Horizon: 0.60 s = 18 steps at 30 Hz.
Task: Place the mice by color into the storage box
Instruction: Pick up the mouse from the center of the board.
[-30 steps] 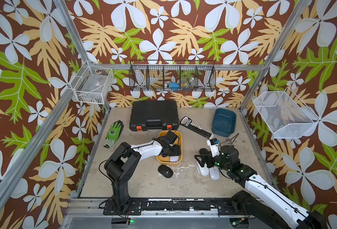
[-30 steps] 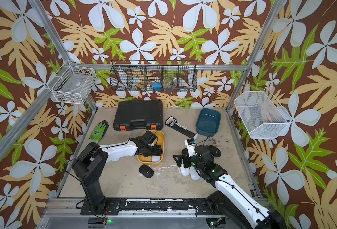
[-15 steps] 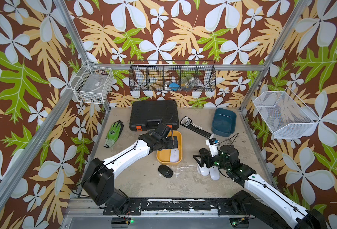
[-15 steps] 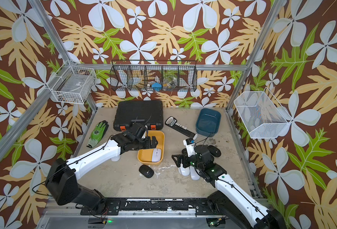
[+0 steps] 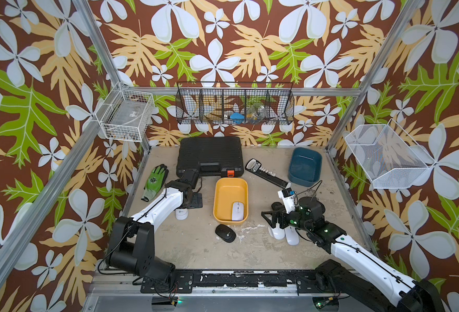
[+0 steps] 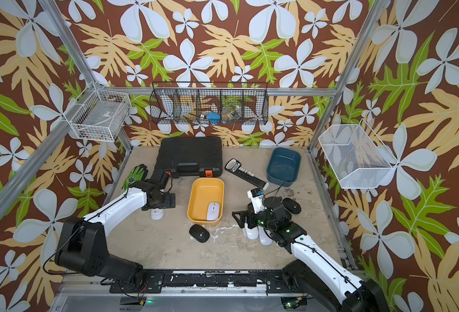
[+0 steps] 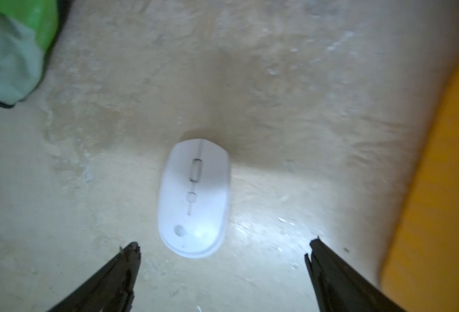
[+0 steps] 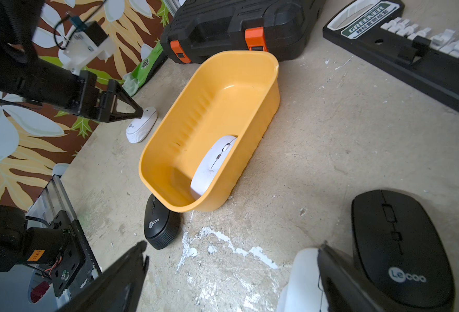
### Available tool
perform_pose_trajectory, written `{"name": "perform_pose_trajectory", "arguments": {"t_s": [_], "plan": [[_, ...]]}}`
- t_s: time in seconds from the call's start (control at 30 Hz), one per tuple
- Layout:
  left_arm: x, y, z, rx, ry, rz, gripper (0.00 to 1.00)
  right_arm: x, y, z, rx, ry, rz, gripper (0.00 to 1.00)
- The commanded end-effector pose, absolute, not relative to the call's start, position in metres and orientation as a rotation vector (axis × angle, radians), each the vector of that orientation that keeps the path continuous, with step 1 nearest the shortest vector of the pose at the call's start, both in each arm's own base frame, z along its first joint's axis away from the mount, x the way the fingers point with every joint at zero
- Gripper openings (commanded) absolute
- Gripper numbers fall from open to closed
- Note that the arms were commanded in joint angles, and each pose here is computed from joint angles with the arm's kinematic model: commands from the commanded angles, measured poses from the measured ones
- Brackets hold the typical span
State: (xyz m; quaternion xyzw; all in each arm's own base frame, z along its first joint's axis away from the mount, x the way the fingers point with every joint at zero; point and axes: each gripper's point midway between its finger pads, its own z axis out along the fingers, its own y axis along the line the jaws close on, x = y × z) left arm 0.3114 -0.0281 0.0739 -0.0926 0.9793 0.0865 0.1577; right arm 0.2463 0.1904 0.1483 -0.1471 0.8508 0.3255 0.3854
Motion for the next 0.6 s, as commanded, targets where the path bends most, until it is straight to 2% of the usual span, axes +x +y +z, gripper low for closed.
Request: {"name": "perform_pose_trajectory", "arguments": {"t_s": [0.0, 0.47, 0.57], "plan": [[0.31, -0.02, 0.069, -0.237, 2.823, 0.277, 1.0, 0.248, 0.192, 0.155, -0.38, 2.139, 0.838, 1.0], [0.319, -0.013, 0.024, -0.275, 2.9, 0.262, 1.0, 0.25, 0.192, 0.152, -0.385, 2.145, 0.825, 1.0], [0.32, -0.013, 0.018, -0.282, 2.913, 0.242, 0.95, 0.25, 0.192, 0.152, -0.385, 2.147, 0.825, 1.0]]}}
